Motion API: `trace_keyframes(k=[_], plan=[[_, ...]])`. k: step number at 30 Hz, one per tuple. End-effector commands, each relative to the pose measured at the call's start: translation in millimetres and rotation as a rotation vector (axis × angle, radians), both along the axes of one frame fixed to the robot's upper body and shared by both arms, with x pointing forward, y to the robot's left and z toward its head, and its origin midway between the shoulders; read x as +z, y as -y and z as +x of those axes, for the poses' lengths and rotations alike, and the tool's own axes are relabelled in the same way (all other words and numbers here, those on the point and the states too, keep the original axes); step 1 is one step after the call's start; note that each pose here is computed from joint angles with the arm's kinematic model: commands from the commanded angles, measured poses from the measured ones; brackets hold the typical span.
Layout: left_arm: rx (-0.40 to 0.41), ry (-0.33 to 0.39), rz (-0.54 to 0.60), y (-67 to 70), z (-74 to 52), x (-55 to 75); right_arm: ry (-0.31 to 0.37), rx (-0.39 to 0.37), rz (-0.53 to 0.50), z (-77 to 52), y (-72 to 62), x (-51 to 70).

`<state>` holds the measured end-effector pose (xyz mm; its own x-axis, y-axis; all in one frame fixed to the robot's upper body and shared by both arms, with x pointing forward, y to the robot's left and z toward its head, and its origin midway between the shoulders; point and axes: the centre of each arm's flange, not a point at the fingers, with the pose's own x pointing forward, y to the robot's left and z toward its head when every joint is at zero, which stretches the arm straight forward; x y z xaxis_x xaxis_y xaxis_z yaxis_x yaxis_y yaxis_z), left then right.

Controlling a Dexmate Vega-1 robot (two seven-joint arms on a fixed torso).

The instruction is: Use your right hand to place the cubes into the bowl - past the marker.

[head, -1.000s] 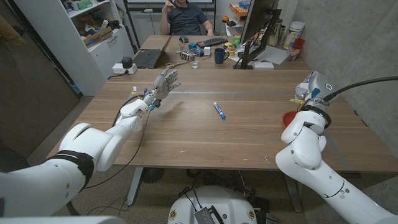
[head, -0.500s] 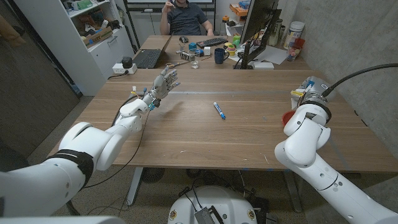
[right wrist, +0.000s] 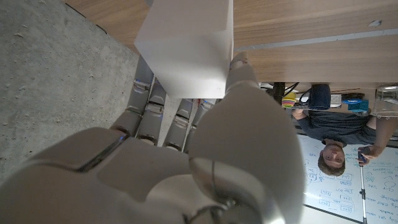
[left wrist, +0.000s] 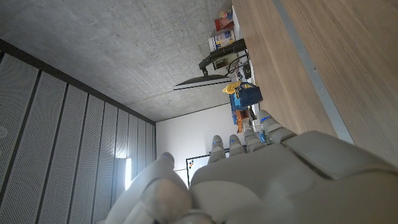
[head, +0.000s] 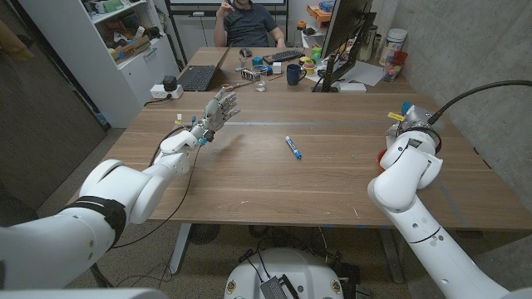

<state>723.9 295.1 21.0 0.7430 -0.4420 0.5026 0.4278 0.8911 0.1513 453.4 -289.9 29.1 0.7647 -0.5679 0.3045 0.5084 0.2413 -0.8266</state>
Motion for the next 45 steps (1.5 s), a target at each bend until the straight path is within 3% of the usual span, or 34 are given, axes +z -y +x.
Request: trace_keyframes(k=[1, 18, 45], plan=[[-0.01, 0.027, 0.002, 2.1, -2.5, 5.5, -0.122, -0.036, 0.032, 14.3, 10.2, -8.9], [-0.016, 0.049, 0.001, 6.4, -4.1, 10.4, -0.163, -0.011, 0.031, 30.0, 15.1, -10.7], [0.0, 0.037, 0.003, 5.6, -1.4, 14.8, -0.24, 0.036, 0.032, 53.6, 11.5, -13.2]])
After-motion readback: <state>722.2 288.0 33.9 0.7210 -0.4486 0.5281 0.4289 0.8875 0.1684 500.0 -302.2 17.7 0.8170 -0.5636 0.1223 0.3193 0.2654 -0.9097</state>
